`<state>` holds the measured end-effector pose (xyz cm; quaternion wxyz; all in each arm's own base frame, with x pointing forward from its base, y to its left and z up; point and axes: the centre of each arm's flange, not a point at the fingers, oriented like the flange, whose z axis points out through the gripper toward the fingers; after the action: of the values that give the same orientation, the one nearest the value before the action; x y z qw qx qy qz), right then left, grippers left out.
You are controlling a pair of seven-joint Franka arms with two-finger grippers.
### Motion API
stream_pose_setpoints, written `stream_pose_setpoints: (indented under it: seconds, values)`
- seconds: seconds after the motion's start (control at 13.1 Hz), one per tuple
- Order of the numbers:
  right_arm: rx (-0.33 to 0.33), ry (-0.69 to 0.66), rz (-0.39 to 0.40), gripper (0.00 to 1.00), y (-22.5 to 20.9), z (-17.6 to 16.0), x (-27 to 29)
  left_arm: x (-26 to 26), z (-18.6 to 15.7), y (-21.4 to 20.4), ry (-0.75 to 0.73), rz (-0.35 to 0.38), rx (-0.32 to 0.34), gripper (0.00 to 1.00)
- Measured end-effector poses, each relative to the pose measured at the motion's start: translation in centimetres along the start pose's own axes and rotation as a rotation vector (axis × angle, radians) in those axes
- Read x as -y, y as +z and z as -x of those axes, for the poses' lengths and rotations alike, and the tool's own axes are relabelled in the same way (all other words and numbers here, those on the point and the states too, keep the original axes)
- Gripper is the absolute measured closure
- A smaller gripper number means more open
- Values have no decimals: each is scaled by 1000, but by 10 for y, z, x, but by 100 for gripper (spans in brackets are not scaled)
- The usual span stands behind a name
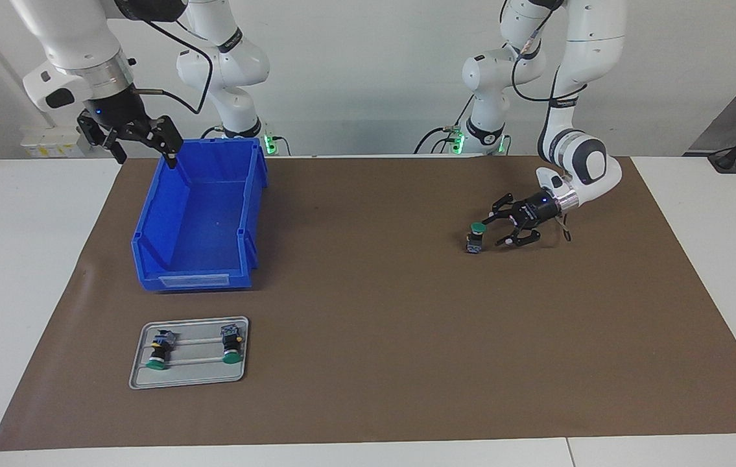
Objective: Place and press button with both arms
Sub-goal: 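Carry the button nearer the robot, set it down, open the left gripper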
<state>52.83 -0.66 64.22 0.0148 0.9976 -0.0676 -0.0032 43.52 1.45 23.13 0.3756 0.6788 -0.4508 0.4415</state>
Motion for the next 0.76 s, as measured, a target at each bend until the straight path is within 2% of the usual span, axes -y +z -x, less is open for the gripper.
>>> stream_pose_setpoints:
  seconds: [0.23,0.38,0.53,0.76]
  values:
    - [0,0,0,0,0,0,0,8,-6,2,-13,2,8,33]
    - [0,0,0,0,0,0,0,14,-11,-1,-28,30,42,33]
    - [0,0,0,0,0,0,0,27,-24,-7,-56,64,100,33]
    - [0,0,0,0,0,0,0,49,-59,-25,-94,82,246,33]
